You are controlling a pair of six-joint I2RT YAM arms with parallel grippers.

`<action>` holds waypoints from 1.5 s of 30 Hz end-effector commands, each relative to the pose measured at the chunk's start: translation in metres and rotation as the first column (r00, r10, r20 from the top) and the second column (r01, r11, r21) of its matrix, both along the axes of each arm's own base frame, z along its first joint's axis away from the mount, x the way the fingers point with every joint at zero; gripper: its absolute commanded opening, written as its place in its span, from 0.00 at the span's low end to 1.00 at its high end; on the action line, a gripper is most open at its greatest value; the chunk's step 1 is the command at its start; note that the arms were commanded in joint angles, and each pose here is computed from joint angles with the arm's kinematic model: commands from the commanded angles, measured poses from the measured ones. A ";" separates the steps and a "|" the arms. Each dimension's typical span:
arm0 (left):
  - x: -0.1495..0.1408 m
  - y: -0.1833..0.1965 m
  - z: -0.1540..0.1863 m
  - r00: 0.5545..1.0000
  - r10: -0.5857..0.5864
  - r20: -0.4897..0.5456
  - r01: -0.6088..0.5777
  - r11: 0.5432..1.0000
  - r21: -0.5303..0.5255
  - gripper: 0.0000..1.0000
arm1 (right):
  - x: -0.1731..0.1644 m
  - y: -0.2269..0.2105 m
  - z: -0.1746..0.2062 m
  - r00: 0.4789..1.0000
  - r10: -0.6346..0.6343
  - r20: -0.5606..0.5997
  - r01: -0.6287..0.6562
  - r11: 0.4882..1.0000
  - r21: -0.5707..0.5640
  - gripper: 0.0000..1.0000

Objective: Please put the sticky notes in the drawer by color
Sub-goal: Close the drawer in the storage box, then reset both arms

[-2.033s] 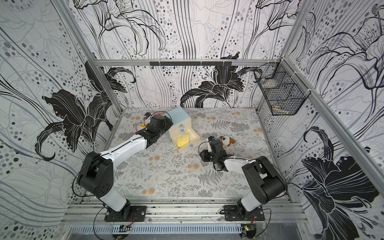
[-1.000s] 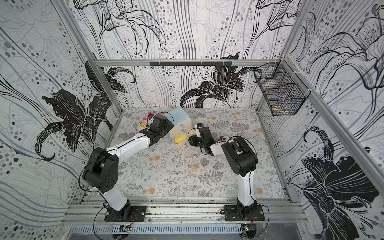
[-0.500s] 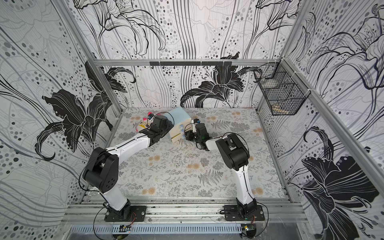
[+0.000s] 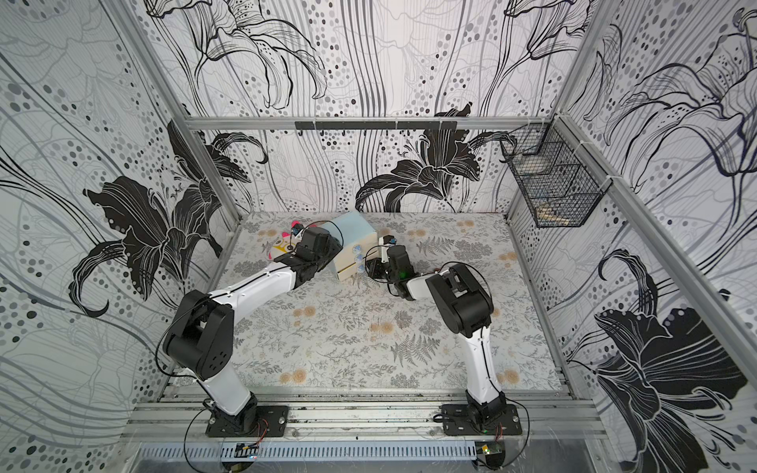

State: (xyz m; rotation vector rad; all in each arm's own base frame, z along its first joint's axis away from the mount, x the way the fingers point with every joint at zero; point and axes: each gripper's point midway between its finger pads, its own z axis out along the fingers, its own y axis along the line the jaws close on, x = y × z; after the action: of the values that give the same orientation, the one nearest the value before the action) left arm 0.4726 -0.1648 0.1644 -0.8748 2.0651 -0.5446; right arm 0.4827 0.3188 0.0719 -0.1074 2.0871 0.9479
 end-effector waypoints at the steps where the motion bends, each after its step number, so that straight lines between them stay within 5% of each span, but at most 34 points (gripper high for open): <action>1: -0.013 0.006 -0.043 0.991 -0.026 -0.130 0.035 0.998 0.061 0.60 | 0.011 0.011 0.001 1.000 0.012 0.026 -0.012 1.000 -0.002 0.08; 15: -0.013 0.007 -0.026 0.996 -0.042 -0.079 0.048 0.995 0.084 0.67 | -0.015 -0.014 0.019 0.997 -0.020 0.070 0.023 0.999 -0.044 0.13; 22: -0.018 0.014 0.046 0.988 -0.075 0.138 0.055 0.989 0.141 1.00 | -0.055 -0.071 0.047 0.984 -0.098 0.148 0.120 0.982 -0.149 0.52; 27: -0.040 0.037 0.093 0.923 -0.071 0.378 -0.013 0.977 0.215 0.97 | -0.070 -0.119 0.081 0.950 -0.173 0.259 0.233 0.946 -0.224 0.87; 29: -0.056 0.055 0.100 0.883 -0.057 0.465 -0.078 0.961 0.266 0.97 | -0.073 -0.145 0.094 0.921 -0.232 0.312 0.315 0.916 -0.250 0.99; 33: -0.085 0.085 0.093 0.851 -0.056 0.523 -0.180 0.903 0.390 0.97 | -0.076 -0.193 0.106 0.878 -0.296 0.376 0.423 0.847 -0.321 0.99; 41: -0.121 0.117 0.049 0.858 -0.144 0.493 -0.229 0.751 0.619 0.98 | -0.100 -0.286 0.088 0.786 -0.420 0.454 0.617 0.586 -0.525 0.99; 45: -0.127 0.130 0.047 0.853 -0.130 0.505 -0.253 0.743 0.619 0.98 | -0.111 -0.331 0.060 0.715 -0.516 0.471 0.698 0.504 -0.508 0.99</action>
State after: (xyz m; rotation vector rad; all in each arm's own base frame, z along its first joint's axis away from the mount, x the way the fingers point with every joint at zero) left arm 0.3472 -0.0461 0.1743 -0.2902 1.6670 0.0232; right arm 0.3801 0.0251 0.1454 0.0702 1.9042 -0.1369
